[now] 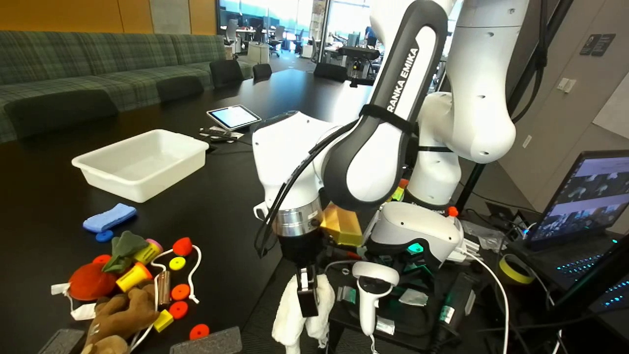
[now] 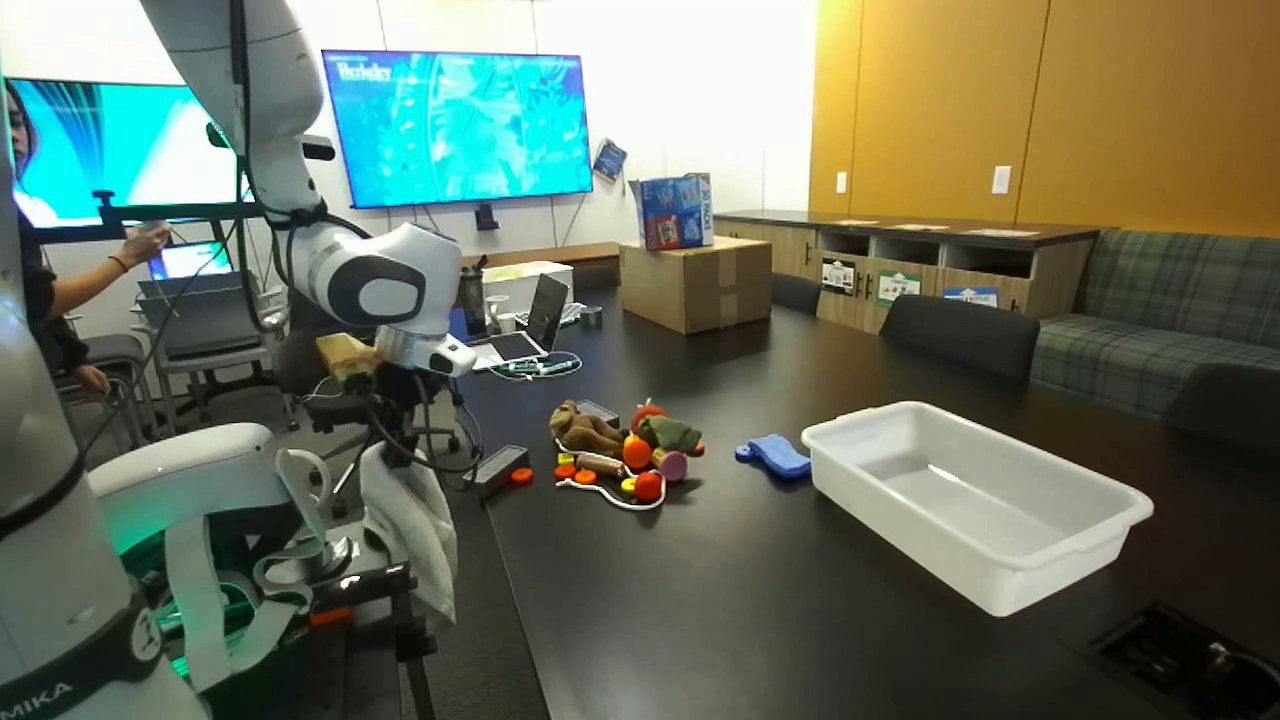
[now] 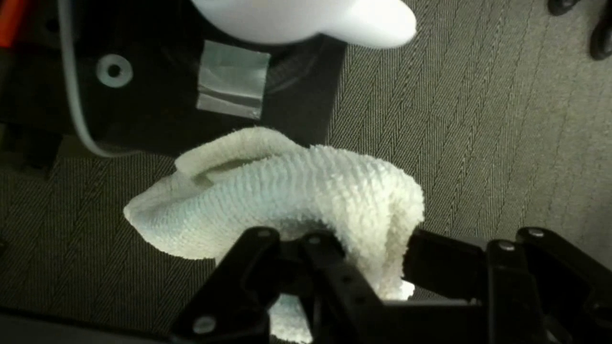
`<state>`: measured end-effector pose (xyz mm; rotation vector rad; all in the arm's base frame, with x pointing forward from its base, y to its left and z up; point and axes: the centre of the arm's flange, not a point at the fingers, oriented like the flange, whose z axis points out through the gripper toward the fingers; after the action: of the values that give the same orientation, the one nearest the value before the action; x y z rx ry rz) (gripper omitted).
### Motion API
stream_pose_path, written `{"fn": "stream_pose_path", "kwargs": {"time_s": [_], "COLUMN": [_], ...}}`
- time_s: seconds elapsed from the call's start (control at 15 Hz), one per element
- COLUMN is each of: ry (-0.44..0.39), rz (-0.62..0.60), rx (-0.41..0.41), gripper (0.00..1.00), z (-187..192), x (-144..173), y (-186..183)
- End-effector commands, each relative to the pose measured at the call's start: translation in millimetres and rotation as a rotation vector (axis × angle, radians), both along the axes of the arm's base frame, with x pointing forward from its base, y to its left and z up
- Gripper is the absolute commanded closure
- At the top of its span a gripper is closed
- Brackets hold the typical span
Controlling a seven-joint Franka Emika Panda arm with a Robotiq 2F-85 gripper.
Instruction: Pick up the towel, push the items in front of the white storage box to the left, place the towel inside the storage box
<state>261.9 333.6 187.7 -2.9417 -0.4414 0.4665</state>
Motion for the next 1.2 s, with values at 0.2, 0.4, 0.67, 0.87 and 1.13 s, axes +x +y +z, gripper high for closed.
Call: {"fn": "stream_pose_path", "kwargs": {"time_s": [0.2,0.4,0.67,0.87,1.13], "ry": [0.029,0.041,0.026,0.003,-0.069], "rz": [-0.1,-0.142,-0.233,-0.306,-0.38], "rx": [0.038,0.05,0.056,0.062,0.055], "gripper": [0.86,0.86,0.86,0.86,0.86], "z": [-24.5,-30.3,-36.2,-34.2,-28.9], "x": [28.2,46.6,97.7,152.4,233.0], "y": [69.5,86.8,92.8,75.5,42.9]}}
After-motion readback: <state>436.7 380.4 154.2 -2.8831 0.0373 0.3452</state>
